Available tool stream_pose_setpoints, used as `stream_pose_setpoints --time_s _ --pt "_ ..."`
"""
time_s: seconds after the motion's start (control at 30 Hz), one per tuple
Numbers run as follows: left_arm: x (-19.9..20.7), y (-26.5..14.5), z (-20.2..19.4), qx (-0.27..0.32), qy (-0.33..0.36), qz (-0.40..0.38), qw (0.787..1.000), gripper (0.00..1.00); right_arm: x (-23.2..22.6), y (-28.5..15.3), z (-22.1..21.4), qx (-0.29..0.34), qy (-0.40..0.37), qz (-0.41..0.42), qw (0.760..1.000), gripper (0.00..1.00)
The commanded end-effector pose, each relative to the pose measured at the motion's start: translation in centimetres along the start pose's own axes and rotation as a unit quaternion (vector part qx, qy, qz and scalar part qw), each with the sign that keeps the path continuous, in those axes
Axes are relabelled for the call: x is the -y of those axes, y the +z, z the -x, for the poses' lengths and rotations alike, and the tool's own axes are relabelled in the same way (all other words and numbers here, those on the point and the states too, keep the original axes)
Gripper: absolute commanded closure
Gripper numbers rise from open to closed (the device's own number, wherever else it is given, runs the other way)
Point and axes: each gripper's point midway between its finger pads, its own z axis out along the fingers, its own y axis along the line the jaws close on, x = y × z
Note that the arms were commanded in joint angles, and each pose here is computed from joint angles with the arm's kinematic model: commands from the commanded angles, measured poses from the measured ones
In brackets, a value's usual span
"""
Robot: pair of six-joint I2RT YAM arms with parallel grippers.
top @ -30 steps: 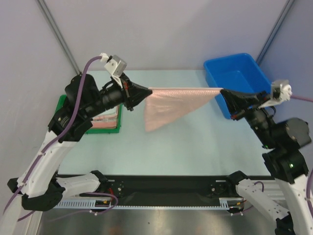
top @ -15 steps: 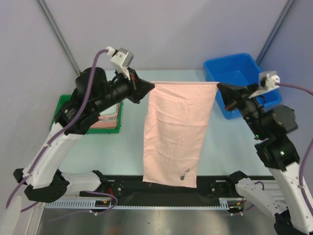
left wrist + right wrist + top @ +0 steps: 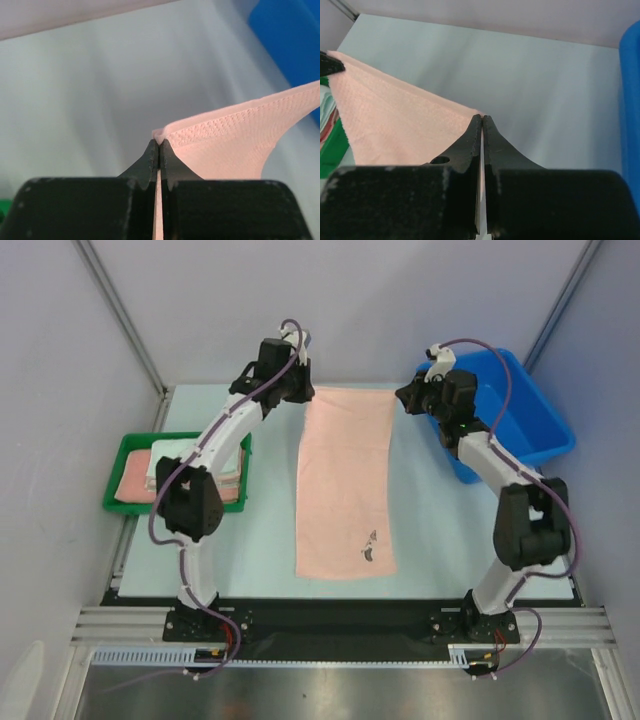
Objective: Fold and stack the towels
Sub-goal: Flatten out the crumpled towel, then fold the towel
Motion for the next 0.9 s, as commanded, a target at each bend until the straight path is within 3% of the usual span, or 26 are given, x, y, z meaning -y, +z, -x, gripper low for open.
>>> stream_pose_setpoints --time_s 0.0,0.03,0.17,0.37,0.57,0.6,0.63,0.7,0.73,0.8,0.87 --pt "-1.4 1.4 6.9 0.087 0.044 -0.007 0.995 1.0 0.0 3.8 4.5 0.084 -0.051 0.06 0.993 1.0" --pt "-2.5 4.0 5.0 0.062 0.039 -0.003 0.997 1.0 0.8 4.8 3.6 0.077 -0.05 0.058 0.994 1.0" --pt "-4.1 6.9 4.1 0.055 0.035 -0.009 0.998 1.0 2.6 7.5 1.5 0.064 -0.045 0.063 0.995 1.0" --pt "-5.3 7.9 1.6 0.038 0.052 0.003 0.998 0.99 2.8 8.1 -1.1 0.042 -0.041 0.081 0.995 1.0" --pt "-4.7 4.9 -0.6 0.011 0.054 0.006 0.998 1.0 1.8 5.2 -1.9 0.015 -0.024 0.071 0.997 1.0" --pt "-4.8 4.8 -3.0 -0.015 0.054 0.007 0.998 1.0 1.6 4.6 -2.5 0.004 -0.019 0.069 0.997 1.0" --pt "-4.2 3.1 -2.1 -0.001 0.057 0.007 0.998 1.0 1.4 3.9 -4.0 -0.012 -0.01 0.066 0.998 1.0" --pt "-3.9 2.2 -5.8 -0.034 0.052 0.009 0.998 1.0 0.7 2.1 -4.0 -0.023 -0.001 0.055 0.998 1.0" --pt "-3.0 0.7 -5.0 -0.015 0.052 -0.003 0.999 1.0 0.2 1.2 -5.8 -0.042 0.004 0.051 0.998 1.0" --pt "-2.5 -0.2 -8.3 -0.043 0.037 -0.013 0.998 0.99 -0.6 -0.6 -5.5 -0.041 0.01 0.041 0.998 1.0" --pt "-1.5 -1.8 -8.9 -0.041 0.038 -0.019 0.998 1.0 -1.3 -2.5 -7.1 -0.056 0.019 0.034 0.998 1.0"
